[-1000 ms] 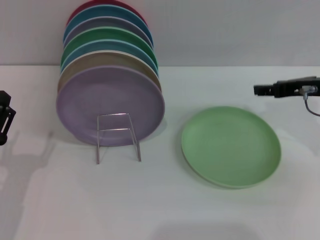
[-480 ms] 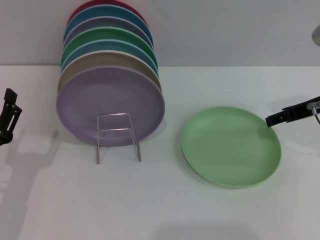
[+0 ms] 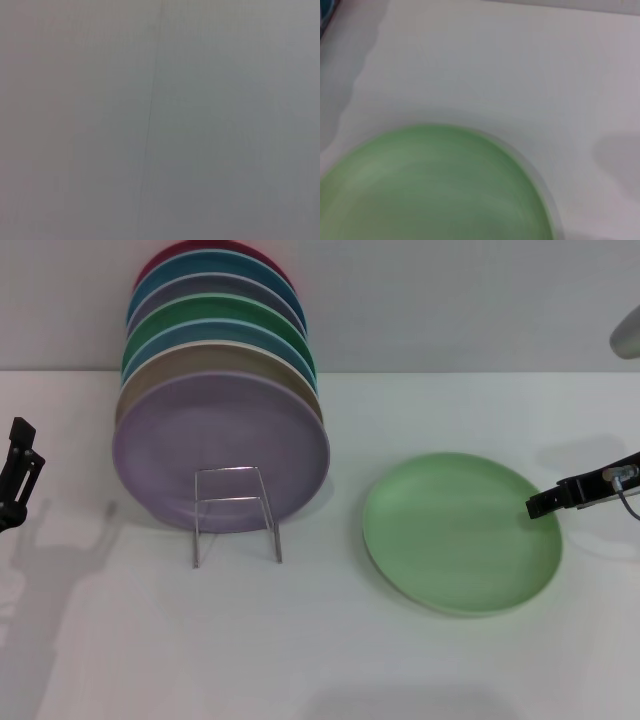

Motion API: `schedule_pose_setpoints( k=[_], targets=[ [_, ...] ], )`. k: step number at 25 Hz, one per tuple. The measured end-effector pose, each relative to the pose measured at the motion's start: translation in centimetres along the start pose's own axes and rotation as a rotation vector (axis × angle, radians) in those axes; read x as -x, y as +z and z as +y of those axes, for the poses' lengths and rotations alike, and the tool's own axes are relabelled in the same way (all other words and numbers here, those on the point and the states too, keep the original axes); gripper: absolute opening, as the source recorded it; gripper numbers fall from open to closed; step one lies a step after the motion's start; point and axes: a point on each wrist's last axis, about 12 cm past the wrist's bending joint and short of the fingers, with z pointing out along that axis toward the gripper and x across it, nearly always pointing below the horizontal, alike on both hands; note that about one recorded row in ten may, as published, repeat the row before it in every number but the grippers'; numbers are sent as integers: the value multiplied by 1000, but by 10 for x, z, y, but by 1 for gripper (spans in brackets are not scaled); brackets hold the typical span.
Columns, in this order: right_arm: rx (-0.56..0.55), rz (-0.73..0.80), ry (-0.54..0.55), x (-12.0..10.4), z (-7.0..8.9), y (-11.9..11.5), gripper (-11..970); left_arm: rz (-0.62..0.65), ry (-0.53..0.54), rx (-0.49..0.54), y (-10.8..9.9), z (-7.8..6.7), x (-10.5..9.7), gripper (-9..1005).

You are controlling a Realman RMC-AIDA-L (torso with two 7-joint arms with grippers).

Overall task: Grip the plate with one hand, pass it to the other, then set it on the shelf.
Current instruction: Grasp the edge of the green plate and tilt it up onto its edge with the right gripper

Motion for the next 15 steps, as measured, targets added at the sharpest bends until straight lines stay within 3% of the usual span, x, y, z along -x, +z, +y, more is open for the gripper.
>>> schedule_pose_setpoints(
  k=[15],
  targets=[
    [3, 3, 25, -4, -2, 15, 637, 2, 2, -1, -1, 0, 0, 813]
  ],
)
